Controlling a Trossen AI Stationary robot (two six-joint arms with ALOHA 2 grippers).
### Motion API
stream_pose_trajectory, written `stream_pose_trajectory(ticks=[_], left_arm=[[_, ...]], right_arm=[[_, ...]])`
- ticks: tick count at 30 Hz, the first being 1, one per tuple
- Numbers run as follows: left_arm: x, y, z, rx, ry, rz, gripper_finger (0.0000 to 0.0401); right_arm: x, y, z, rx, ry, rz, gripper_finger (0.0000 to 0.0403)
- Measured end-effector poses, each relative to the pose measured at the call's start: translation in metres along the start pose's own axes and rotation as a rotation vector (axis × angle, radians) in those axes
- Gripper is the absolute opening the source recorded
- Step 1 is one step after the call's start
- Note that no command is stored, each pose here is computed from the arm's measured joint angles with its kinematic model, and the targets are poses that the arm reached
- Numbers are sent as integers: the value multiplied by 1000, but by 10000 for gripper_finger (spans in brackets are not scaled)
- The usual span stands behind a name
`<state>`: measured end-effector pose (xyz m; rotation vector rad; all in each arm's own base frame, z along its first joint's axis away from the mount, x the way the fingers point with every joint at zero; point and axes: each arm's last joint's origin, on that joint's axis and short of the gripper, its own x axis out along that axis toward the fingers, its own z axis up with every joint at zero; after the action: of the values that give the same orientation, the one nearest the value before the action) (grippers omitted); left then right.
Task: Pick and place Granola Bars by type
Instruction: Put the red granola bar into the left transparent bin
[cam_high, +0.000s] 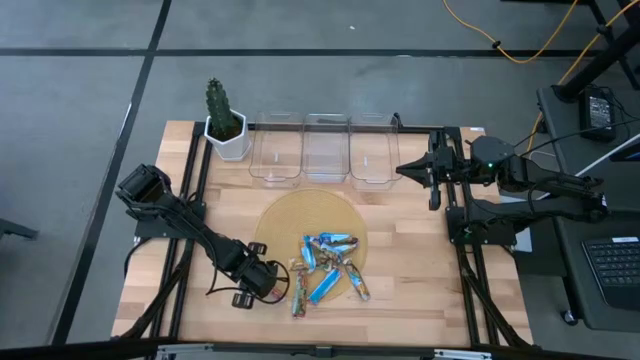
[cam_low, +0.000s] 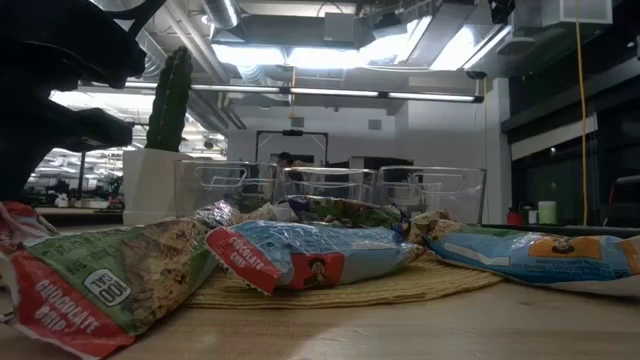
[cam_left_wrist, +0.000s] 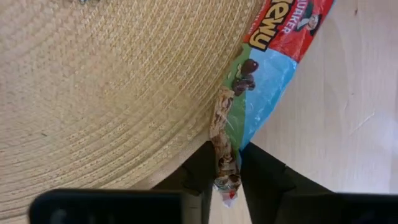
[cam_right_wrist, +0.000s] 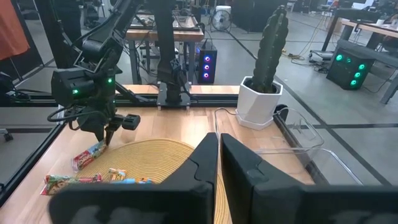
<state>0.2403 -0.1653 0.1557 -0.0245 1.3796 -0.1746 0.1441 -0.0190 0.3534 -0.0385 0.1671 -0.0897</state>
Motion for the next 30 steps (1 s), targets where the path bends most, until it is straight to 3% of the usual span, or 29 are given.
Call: stream_pose_trajectory(ticks=[6, 11, 16, 22, 30], left_arm=[[-7, -1, 0, -41, -1, -42, 12], [-35, -4, 7, -36, -60, -37, 8], [-97, 10, 11, -78, -155, 89, 4], [-181, 40, 6, -228, -463, 284, 6], [-215, 62, -2, -304, -642, 356, 4]], right_arm=[[0, 0, -1, 0, 6, 0, 23], [0, 0, -1, 1, 8, 1, 23], [0, 0, -1, 1, 9, 0, 23], [0, 0, -1, -1, 8, 1, 23], [0, 0, -1, 51, 9, 0, 23]])
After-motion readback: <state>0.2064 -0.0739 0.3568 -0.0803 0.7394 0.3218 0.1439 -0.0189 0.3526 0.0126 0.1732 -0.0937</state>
